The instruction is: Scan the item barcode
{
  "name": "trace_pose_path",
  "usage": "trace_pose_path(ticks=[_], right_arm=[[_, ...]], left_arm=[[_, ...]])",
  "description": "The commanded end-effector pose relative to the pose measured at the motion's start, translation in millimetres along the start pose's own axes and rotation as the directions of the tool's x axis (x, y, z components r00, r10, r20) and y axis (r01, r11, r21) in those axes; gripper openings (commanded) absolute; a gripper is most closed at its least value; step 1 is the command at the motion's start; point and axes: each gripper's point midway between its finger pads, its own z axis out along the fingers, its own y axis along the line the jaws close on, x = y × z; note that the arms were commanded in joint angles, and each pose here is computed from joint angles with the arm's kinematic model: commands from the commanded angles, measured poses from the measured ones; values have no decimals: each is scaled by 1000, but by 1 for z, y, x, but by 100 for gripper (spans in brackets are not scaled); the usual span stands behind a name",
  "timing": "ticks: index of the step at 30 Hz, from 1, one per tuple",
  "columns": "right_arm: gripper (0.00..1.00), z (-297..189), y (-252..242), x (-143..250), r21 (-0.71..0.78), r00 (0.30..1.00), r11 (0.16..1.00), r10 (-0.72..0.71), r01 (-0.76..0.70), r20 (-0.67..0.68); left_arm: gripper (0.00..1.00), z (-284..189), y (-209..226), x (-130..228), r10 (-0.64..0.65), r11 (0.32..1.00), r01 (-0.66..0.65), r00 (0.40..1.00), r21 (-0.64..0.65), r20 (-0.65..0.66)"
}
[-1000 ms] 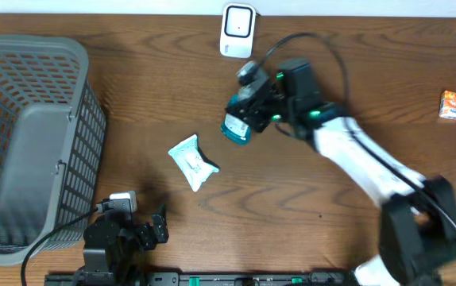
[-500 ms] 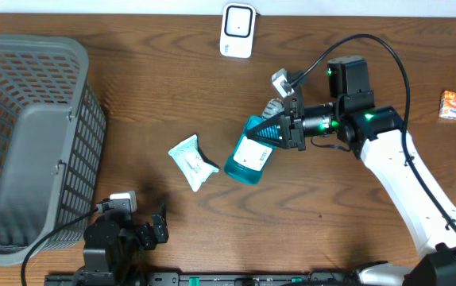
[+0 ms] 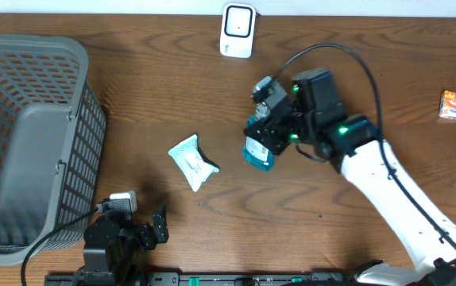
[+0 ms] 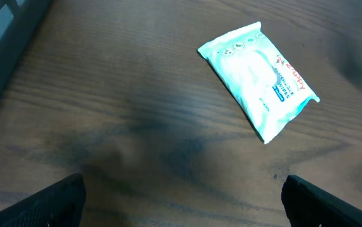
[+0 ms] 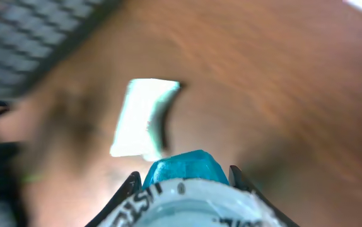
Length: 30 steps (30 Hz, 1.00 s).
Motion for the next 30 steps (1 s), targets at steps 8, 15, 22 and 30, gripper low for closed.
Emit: trace_pose_path(ticks=[8, 15, 22, 30], right_arm=[[15, 31, -102, -30, 532, 997, 844, -59, 72, -42], [14, 58, -152, -92, 693, 985, 700, -130, 170, -111], [15, 82, -197, -151, 842, 966, 482, -199, 244, -166], [19, 117, -218, -193, 921, 905, 183, -328, 343, -271]], left_arm=[[99, 2, 1, 11, -5, 1000, 5, 999, 1, -40], [99, 2, 1, 11, -5, 1000, 5, 999, 1, -40], [99, 2, 1, 11, -5, 1000, 5, 999, 1, -40], [99, 2, 1, 11, -5, 1000, 5, 999, 1, -40]])
